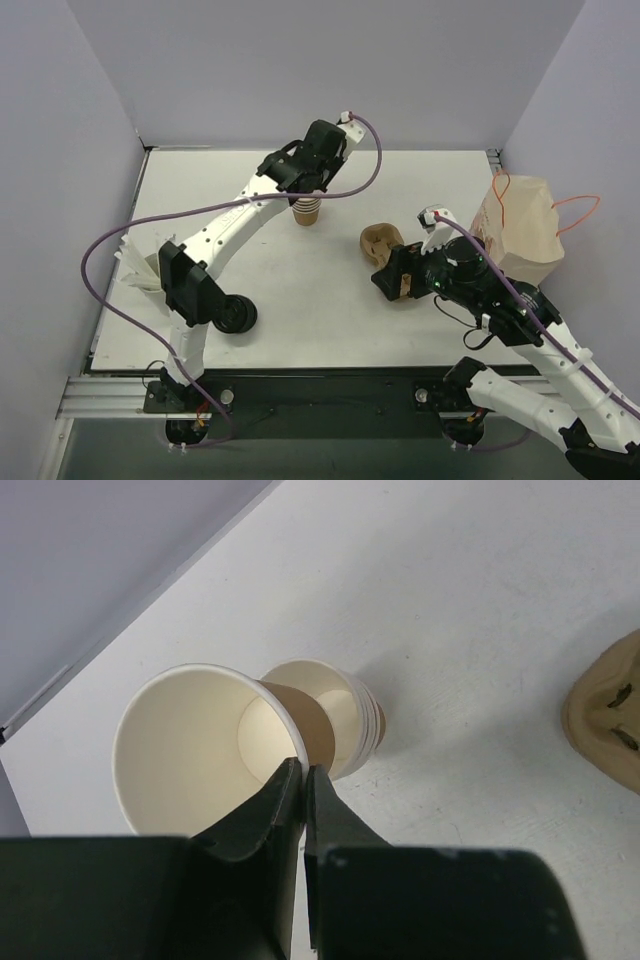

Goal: Pack the takeout coffee

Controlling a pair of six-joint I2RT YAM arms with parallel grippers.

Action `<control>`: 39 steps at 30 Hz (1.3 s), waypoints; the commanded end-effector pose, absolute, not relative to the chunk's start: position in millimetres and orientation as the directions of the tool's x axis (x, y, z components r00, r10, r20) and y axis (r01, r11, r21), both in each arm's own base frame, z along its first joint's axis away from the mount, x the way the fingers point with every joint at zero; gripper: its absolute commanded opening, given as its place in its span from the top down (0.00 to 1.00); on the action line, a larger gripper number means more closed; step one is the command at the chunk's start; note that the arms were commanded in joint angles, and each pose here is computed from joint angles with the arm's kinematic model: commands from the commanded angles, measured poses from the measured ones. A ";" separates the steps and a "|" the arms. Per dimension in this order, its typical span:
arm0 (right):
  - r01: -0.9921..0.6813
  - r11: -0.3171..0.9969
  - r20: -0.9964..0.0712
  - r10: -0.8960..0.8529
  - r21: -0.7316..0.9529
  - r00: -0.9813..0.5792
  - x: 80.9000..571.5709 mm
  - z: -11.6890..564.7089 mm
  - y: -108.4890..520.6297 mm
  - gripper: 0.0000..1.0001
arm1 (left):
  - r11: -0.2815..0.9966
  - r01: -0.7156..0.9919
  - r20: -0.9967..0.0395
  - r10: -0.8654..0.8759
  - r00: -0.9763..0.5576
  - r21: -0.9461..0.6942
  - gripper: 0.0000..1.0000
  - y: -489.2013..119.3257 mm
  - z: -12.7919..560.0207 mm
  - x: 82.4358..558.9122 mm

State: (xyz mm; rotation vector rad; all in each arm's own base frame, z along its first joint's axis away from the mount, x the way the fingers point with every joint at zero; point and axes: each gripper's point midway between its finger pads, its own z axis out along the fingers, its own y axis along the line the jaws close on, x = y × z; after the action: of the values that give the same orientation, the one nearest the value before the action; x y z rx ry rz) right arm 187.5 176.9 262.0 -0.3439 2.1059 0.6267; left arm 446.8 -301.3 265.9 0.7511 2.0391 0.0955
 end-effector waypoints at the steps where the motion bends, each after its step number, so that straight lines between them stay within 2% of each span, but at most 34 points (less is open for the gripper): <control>1: -0.452 0.834 -0.836 0.020 0.316 -0.549 177.1 267.0 165.5 0.23 | 0.830 0.459 -0.792 0.498 -0.352 0.318 1.00 -291.1 317.1 399.5; 4: -0.432 0.851 -0.832 0.010 0.298 -0.555 169.8 258.8 153.0 0.23 | 0.824 0.490 -0.780 0.496 -0.382 0.285 1.00 -292.3 306.1 368.0; 5: -0.426 0.856 -0.826 0.003 0.294 -0.564 165.9 255.8 149.0 0.23 | 0.819 0.498 -0.750 0.515 -0.416 0.286 1.00 -289.4 284.9 359.1; 7: -0.414 0.860 -0.827 0.018 0.300 -0.562 161.2 255.1 142.7 0.23 | 0.837 0.504 -0.779 0.456 -0.429 0.212 1.00 -297.4 284.1 338.1; 12: -0.392 0.860 -0.830 0.061 0.326 -0.555 155.1 257.3 135.3 0.23 | 0.836 0.540 -0.770 0.410 -0.489 0.102 1.00 -313.7 230.0 299.7; 30: -0.374 0.863 -0.820 0.077 0.340 -0.567 150.1 256.3 130.9 0.23 | 0.855 0.513 -0.705 0.410 -0.578 0.077 0.99 -335.1 125.7 298.9; 33: -0.370 0.866 -0.819 0.076 0.337 -0.569 149.9 255.0 129.6 0.23 | 0.848 0.524 -0.694 0.426 -0.581 0.082 0.92 -339.1 118.5 294.7; 35: -0.368 0.867 -0.816 0.074 0.337 -0.573 149.4 253.4 129.2 0.23 | 0.847 0.526 -0.691 0.428 -0.582 0.082 0.84 -340.6 117.0 292.5; 36: -0.369 0.867 -0.816 0.071 0.335 -0.573 149.1 253.1 129.2 0.23 | 0.846 0.528 -0.689 0.429 -0.584 0.080 0.75 -340.8 117.8 290.5; 38: -0.367 0.869 -0.813 0.067 0.333 -0.578 148.5 250.9 128.8 0.23 | 0.842 0.535 -0.692 0.424 -0.585 0.065 0.70 -342.6 121.7 286.5; 39: -0.366 0.870 -0.811 0.064 0.331 -0.581 148.3 249.4 128.6 0.23 | 0.844 0.534 -0.696 0.416 -0.585 0.055 0.64 -341.5 127.1 285.3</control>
State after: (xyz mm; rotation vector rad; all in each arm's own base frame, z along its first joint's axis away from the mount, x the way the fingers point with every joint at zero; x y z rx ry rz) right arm 148.7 131.7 256.5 -0.2291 2.1008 0.6139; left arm 283.9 -326.9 105.1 0.7403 2.3263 -0.1137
